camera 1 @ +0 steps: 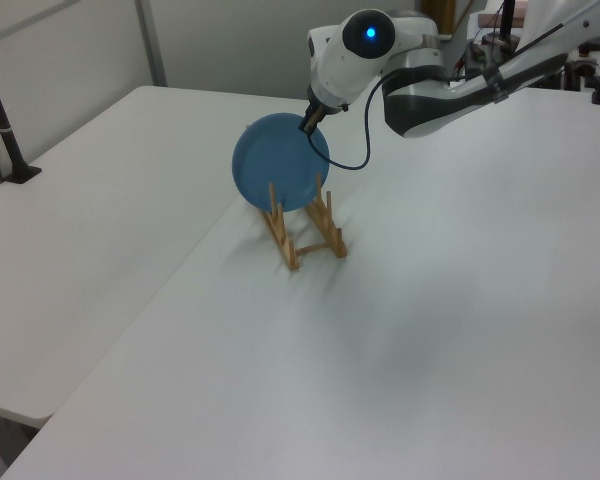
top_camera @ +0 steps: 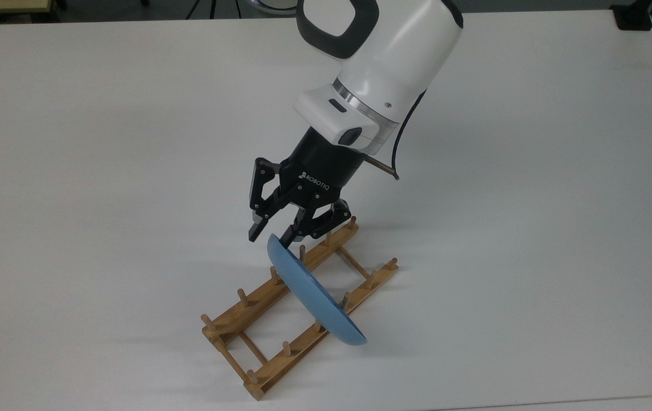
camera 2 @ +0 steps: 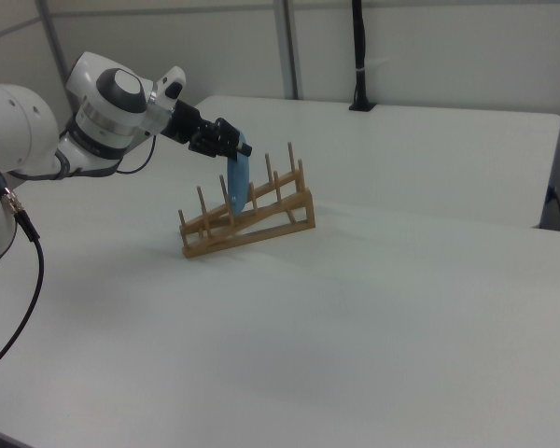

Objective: Place plate in plate rack

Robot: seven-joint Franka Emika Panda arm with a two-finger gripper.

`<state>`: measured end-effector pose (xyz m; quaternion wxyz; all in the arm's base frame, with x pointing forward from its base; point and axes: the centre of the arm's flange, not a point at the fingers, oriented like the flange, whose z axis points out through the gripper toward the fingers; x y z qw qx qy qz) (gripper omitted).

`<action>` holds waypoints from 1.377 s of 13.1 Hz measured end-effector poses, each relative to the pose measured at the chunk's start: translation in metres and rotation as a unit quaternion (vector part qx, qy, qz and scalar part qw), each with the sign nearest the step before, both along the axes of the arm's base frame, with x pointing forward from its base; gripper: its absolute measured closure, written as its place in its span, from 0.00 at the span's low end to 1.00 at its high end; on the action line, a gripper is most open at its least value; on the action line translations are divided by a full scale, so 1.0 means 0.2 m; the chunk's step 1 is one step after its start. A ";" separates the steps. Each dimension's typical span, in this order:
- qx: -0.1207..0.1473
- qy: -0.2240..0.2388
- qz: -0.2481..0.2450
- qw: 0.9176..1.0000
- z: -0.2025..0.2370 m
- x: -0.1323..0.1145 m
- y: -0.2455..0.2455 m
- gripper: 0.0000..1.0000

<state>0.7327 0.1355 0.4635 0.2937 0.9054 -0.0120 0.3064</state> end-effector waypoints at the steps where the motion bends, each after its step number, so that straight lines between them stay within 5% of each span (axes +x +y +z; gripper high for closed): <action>1: 0.000 -0.001 0.000 1.000 0.00 0.00 0.00 0.40; 5: 0.013 -0.007 -0.005 1.000 0.05 0.00 0.00 0.01; 10: 0.102 0.005 -0.043 0.994 0.26 -0.08 -0.02 0.00; 14: 0.189 0.109 -0.062 0.974 0.36 -0.19 -0.16 0.00; 18: 0.265 0.208 -0.027 0.941 0.46 -0.36 -0.42 0.00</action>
